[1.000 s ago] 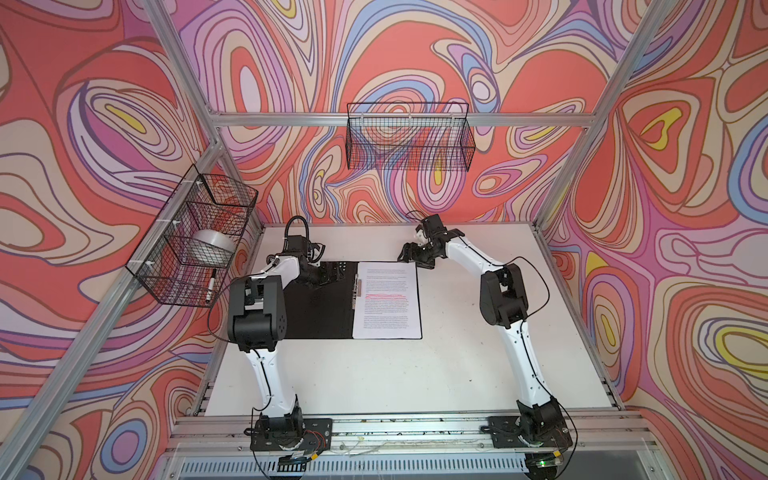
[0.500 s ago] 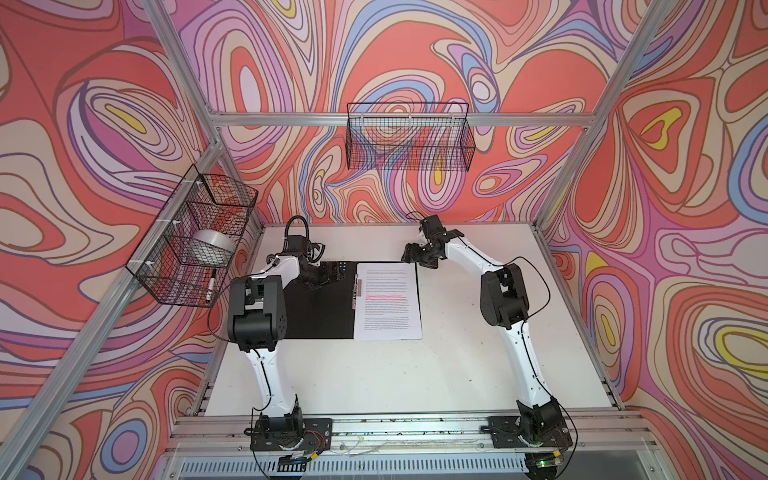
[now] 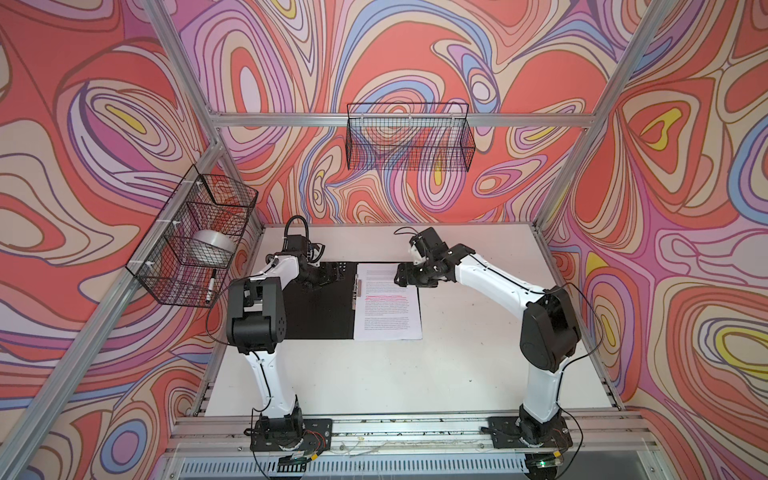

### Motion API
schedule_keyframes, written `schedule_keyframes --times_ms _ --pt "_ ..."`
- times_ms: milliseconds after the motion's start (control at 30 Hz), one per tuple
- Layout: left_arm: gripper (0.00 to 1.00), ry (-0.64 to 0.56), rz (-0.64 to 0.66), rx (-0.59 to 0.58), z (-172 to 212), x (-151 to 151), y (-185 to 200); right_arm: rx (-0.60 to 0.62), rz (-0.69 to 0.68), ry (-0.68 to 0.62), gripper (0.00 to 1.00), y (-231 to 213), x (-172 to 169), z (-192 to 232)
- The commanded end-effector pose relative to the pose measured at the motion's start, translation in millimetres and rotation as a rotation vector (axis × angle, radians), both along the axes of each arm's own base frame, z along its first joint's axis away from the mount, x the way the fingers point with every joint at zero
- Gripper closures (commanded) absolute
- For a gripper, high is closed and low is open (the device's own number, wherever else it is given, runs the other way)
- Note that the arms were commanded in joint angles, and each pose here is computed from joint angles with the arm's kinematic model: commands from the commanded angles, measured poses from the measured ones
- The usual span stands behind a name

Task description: Put the files into the folder

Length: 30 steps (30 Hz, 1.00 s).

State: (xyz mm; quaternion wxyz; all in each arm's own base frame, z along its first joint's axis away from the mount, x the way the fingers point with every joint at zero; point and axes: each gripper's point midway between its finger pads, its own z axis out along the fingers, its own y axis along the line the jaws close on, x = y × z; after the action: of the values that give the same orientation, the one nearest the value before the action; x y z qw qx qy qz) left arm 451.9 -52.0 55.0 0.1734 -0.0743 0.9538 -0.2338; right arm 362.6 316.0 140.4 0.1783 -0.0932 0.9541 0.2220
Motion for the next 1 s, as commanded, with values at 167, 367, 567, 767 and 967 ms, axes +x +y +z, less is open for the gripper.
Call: schedule_keyframes --times_ms 167,367,567,767,967 --pt "0.00 -0.036 0.023 -0.023 24 1 -1 -0.095 0.079 0.108 0.30 26 -110 -34" --pt "0.00 -0.016 0.046 -0.026 17 -5 1 -0.189 0.127 0.129 0.31 37 -142 -59" --pt "0.00 0.083 0.088 0.001 0 -22 7 -0.171 0.130 0.024 0.30 67 -113 -37" --pt "0.01 0.082 0.070 -0.007 -2 -41 6 -0.183 0.159 -0.045 0.31 101 -58 -28" --pt "0.06 0.142 0.121 0.004 -7 -57 18 -0.064 0.127 -0.067 0.32 113 20 -22"
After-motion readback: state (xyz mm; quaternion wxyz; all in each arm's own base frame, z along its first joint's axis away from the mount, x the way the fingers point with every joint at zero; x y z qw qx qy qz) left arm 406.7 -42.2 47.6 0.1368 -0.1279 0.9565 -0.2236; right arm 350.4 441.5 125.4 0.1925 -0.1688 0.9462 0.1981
